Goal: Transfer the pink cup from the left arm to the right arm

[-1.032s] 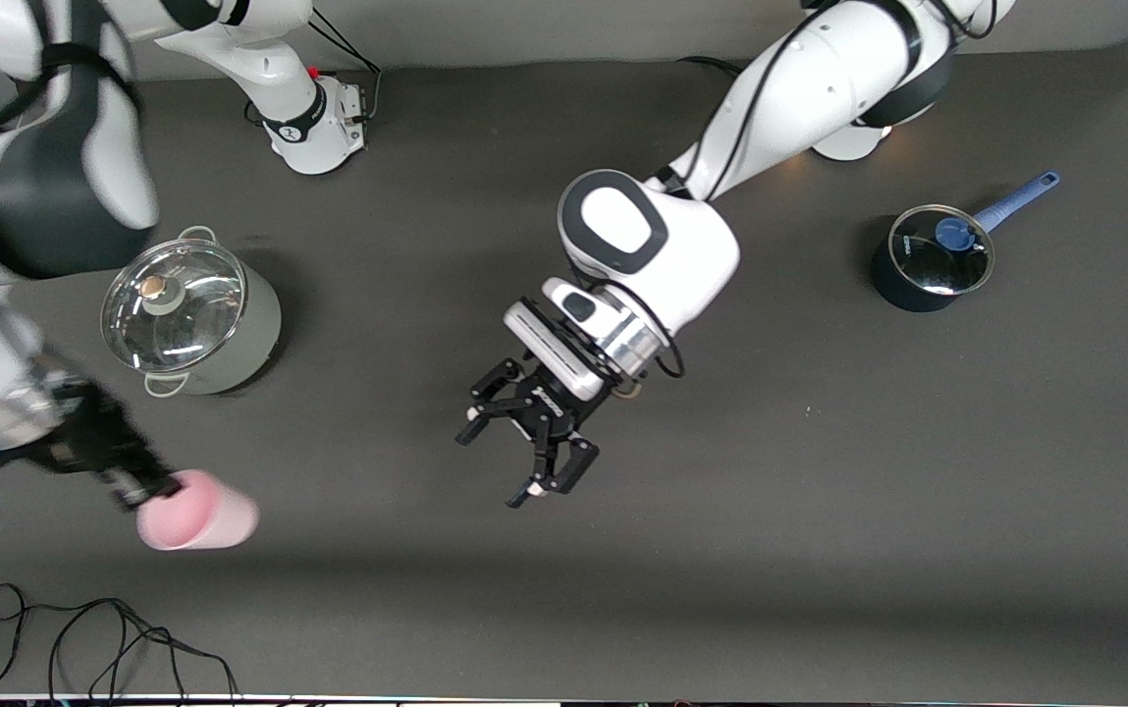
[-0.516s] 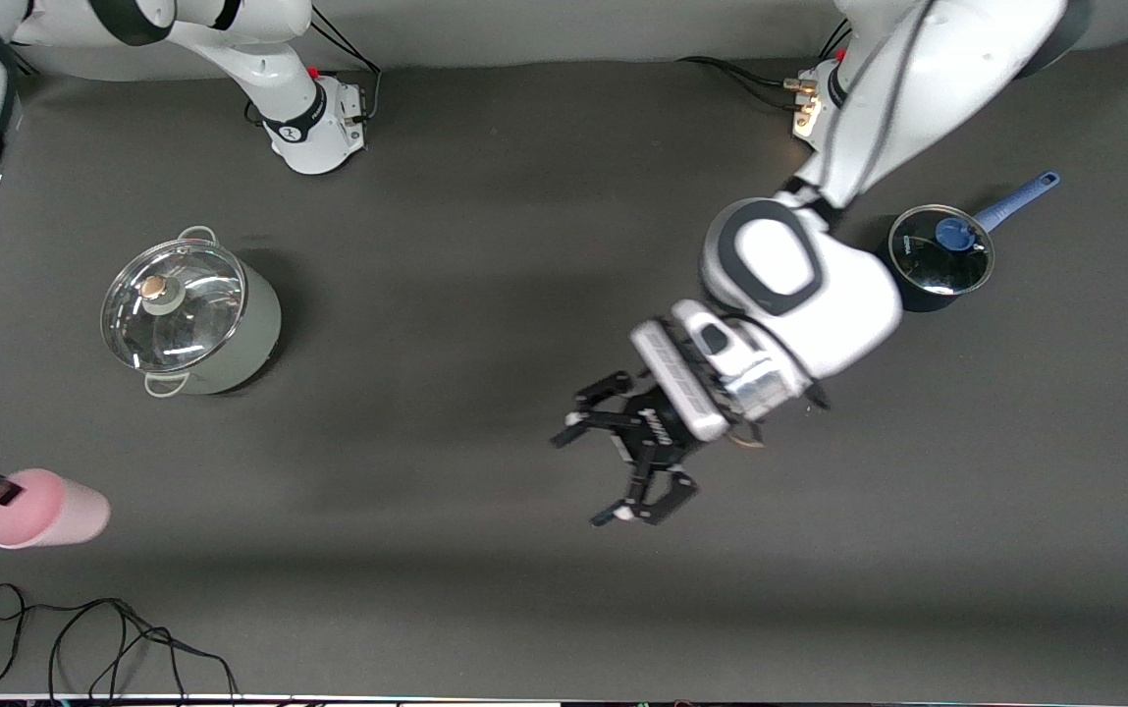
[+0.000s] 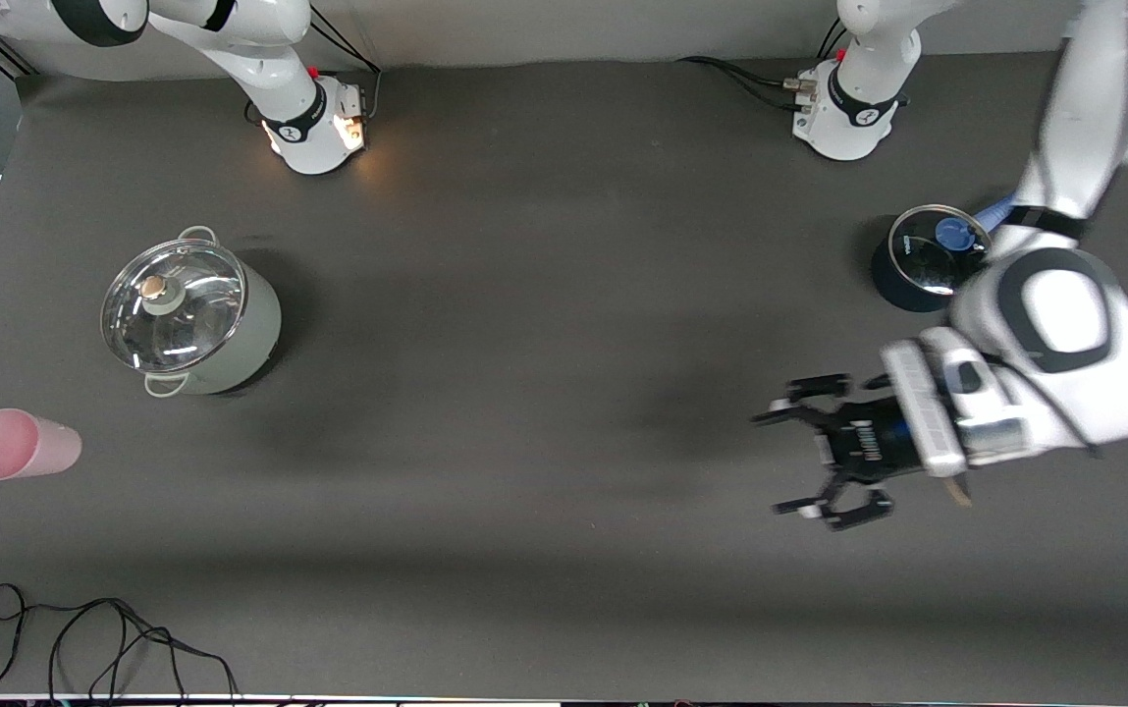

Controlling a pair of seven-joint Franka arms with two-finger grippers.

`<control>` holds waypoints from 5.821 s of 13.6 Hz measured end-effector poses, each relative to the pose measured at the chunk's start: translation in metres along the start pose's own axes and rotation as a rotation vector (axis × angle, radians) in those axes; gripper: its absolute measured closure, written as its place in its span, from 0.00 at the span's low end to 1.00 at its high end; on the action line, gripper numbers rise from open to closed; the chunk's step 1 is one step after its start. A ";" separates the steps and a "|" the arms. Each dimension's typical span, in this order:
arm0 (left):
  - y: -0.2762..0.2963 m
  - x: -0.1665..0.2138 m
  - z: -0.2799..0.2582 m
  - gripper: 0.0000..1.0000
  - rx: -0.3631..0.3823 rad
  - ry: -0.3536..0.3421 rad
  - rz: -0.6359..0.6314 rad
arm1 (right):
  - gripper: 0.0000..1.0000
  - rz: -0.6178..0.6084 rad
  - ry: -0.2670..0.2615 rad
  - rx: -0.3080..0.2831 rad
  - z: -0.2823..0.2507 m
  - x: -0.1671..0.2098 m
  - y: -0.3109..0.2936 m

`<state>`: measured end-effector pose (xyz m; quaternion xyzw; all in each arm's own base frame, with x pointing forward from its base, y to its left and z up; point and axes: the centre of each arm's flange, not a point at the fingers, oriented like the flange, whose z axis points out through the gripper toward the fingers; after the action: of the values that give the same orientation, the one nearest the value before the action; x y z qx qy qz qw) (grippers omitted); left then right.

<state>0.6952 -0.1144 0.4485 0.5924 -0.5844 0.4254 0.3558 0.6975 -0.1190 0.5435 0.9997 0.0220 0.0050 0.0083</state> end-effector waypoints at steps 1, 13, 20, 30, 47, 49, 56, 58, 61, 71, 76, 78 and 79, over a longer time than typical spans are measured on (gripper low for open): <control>0.001 -0.007 -0.027 0.00 -0.049 -0.033 -0.032 | 0.95 -0.012 0.003 0.010 0.018 0.004 -0.002; 0.053 0.063 -0.194 0.00 0.080 -0.887 -0.728 | 0.95 -0.124 0.063 0.056 0.241 -0.015 -0.016; 0.072 0.080 -0.211 0.00 0.400 -1.110 -1.099 | 0.95 -0.129 0.102 0.037 0.300 -0.009 -0.015; 0.083 0.102 -0.154 0.00 0.652 -1.116 -1.473 | 0.67 -0.124 0.097 0.040 0.301 -0.010 -0.013; 0.081 0.115 -0.120 0.00 0.765 -1.155 -1.429 | 0.01 -0.177 -0.062 0.052 0.161 -0.014 -0.015; 0.087 0.119 -0.121 0.00 0.807 -1.102 -1.406 | 0.01 -0.162 -0.088 0.061 0.107 -0.028 -0.017; 0.118 0.110 -0.122 0.00 0.849 -1.053 -1.335 | 0.00 0.043 -0.059 0.048 -0.017 -0.078 -0.048; 0.120 0.107 -0.120 0.00 0.836 -1.062 -1.325 | 0.00 0.078 -0.041 0.045 -0.034 -0.091 -0.056; 0.119 0.100 -0.120 0.00 0.809 -1.091 -1.336 | 0.00 0.093 -0.043 0.044 -0.039 -0.098 -0.078; 0.105 0.092 -0.127 0.00 0.713 -1.130 -1.244 | 0.00 0.102 -0.056 0.044 -0.030 -0.098 -0.087; 0.105 0.091 -0.127 0.00 0.712 -1.131 -1.244 | 0.00 0.102 -0.056 0.044 -0.030 -0.098 -0.087; 0.105 0.091 -0.127 0.00 0.712 -1.131 -1.244 | 0.00 0.097 -0.056 0.044 -0.030 -0.098 -0.090; 0.105 0.091 -0.127 0.00 0.711 -1.131 -1.244 | 0.00 0.092 -0.056 0.043 -0.030 -0.097 -0.093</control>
<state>0.5754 -0.0398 0.5734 0.9956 -0.0813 -0.0419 -0.0223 0.5960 -0.0300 0.5715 0.9994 -0.0240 -0.0229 -0.0131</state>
